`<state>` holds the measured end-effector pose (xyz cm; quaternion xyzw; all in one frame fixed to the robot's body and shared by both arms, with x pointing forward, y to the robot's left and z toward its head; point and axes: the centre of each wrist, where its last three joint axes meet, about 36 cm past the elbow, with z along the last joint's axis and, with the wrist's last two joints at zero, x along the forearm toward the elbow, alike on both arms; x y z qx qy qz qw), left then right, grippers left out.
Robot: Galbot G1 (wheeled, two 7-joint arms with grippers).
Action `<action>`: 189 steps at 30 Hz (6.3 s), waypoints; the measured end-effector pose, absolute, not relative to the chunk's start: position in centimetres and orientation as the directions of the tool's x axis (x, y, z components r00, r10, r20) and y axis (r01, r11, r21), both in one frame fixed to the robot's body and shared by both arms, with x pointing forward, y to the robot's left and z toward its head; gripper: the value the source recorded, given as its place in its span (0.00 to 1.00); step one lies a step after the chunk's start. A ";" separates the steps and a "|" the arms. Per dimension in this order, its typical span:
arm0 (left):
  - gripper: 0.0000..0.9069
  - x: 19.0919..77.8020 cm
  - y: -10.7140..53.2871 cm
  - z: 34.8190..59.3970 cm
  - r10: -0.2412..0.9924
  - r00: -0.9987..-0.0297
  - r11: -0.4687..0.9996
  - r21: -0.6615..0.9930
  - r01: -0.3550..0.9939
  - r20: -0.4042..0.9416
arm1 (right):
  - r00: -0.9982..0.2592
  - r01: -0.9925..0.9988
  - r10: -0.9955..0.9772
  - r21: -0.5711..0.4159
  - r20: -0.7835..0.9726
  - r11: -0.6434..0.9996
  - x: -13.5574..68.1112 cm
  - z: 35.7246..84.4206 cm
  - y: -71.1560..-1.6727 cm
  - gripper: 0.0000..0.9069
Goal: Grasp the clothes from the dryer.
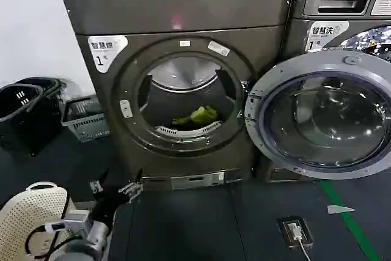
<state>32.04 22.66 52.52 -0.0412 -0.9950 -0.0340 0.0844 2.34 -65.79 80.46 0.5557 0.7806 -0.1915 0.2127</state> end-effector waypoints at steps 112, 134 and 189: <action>1.00 32.1 22.5 53.2 0.108 -0.990 0.992 0.049 0.113 0.086 | -0.349 0.903 0.672 -0.043 -0.653 0.428 1.8 80.1 -64.7 1.00; 1.00 43.2 20.7 50.3 0.149 -0.989 0.989 0.019 0.149 -0.009 | -0.335 0.931 0.670 -0.122 -0.662 0.345 0.1 80.9 -64.2 1.00; 1.00 78.4 22.7 53.3 0.428 -0.468 0.178 0.436 0.882 0.773 | -0.310 0.935 0.678 -0.088 -0.666 0.342 0.1 79.7 -65.9 1.00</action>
